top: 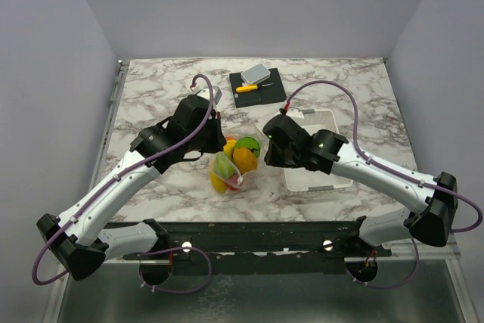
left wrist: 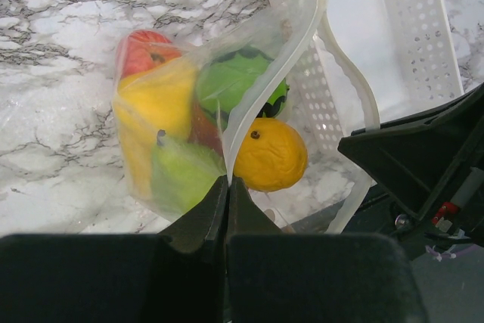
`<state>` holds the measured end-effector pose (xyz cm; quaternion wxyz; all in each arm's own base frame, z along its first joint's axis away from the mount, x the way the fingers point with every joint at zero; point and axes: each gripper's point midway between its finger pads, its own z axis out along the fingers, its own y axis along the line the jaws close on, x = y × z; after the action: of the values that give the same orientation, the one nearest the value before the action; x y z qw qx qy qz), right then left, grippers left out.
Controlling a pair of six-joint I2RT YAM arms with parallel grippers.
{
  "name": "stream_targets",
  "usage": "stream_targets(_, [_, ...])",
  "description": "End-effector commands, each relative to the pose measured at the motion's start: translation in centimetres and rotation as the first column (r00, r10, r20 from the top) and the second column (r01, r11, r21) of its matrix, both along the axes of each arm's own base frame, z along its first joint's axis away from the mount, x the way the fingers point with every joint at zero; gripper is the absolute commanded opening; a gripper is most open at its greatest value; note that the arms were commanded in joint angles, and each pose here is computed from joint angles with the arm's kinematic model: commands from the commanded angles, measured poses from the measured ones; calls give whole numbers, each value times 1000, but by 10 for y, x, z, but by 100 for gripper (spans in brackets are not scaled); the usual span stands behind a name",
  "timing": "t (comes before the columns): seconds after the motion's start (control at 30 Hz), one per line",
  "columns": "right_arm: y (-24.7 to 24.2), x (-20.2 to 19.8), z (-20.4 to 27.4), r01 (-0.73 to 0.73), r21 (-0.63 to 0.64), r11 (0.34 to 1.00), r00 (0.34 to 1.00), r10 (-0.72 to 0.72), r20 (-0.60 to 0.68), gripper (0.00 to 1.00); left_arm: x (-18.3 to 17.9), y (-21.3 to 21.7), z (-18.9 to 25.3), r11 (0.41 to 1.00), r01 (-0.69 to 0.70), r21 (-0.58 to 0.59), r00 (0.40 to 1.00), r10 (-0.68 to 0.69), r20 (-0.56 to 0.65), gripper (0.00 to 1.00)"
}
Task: Place the food in the zip-top bag and seal the zipper
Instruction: Adjust the zipper food storage bag at the center of the board.
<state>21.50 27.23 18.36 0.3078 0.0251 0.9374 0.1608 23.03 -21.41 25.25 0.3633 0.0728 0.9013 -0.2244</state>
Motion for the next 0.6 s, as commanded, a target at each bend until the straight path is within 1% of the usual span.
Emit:
stream_targets(0.0, [5,5,10,19,28,999,999,-20,38,16,-2,-2,9,999,21,-23,1000,-21,22,0])
stream_targets(0.07, [5,8,21,16,35,999,998,-18,58,3,-2,0,11,1000,19,-17,999,-19,28,0])
stream_targets(0.1, [5,9,26,11,39,999,997,-14,70,1,-2,2,13,1000,15,-13,999,-15,33,0])
stream_targets(0.3, [6,15,63,-26,71,997,988,14,153,1,0,17,27,999,-27,20,997,26,76,0])
stream_targets(0.57, [-15,20,102,-21,3,1000,971,19,239,1,-2,43,46,993,-96,70,987,86,134,0])
